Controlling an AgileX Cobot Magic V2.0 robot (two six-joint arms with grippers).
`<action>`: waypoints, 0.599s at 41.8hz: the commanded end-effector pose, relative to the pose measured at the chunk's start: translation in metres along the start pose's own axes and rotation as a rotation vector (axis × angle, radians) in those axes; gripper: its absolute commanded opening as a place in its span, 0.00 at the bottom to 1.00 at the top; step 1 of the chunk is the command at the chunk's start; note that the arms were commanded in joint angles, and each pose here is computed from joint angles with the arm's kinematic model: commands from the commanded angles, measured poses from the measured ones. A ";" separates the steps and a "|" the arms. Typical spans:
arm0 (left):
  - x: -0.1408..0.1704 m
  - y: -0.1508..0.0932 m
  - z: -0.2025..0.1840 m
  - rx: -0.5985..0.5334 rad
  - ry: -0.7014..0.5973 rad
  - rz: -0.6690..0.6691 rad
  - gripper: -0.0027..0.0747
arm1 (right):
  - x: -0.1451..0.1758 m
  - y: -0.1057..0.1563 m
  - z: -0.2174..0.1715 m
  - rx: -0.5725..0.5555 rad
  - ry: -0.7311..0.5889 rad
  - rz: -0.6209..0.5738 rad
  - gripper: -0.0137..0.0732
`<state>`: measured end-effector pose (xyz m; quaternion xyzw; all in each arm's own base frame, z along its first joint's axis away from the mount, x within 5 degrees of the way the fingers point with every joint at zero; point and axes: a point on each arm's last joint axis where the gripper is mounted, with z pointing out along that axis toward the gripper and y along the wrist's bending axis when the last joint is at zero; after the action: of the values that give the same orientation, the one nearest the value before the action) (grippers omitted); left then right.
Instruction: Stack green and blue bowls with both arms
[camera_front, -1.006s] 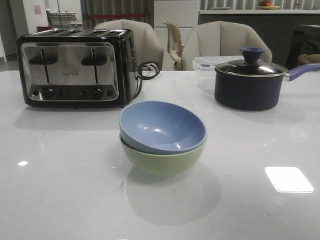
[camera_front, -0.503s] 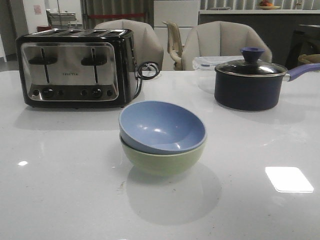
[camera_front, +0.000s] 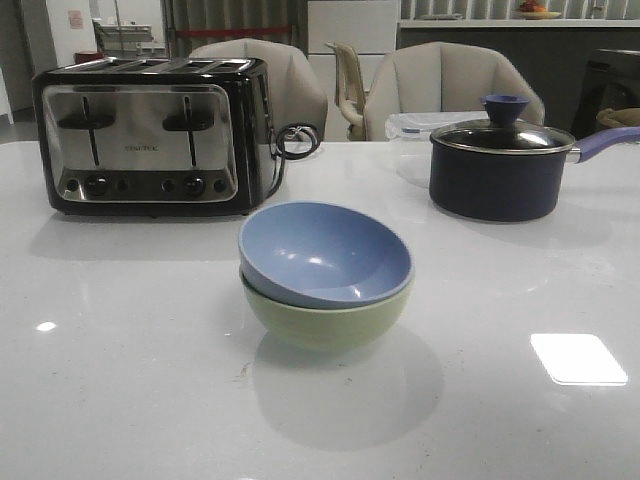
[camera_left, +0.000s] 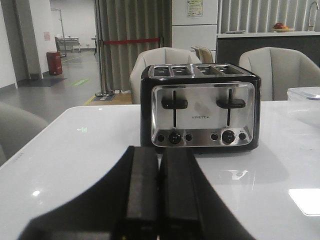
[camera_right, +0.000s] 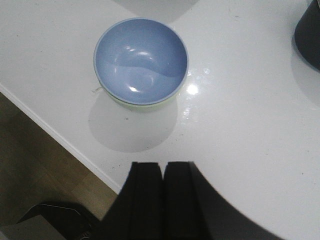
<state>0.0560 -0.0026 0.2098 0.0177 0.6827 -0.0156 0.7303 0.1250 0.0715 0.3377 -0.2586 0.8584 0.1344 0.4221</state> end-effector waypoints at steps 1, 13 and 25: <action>-0.007 -0.001 -0.002 0.011 -0.098 -0.013 0.16 | -0.013 -0.001 -0.007 0.013 -0.094 -0.005 0.20; -0.007 -0.001 -0.002 0.011 -0.098 -0.013 0.16 | -0.012 0.000 -0.009 0.011 -0.100 -0.003 0.20; -0.007 -0.001 -0.001 0.011 -0.097 -0.013 0.16 | 0.020 -0.016 -0.044 0.236 -0.338 0.065 0.20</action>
<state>0.0560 -0.0026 0.2098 0.0171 0.6827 -0.0162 0.7303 0.1013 0.0426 0.3381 -0.1893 0.8363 0.1080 0.5031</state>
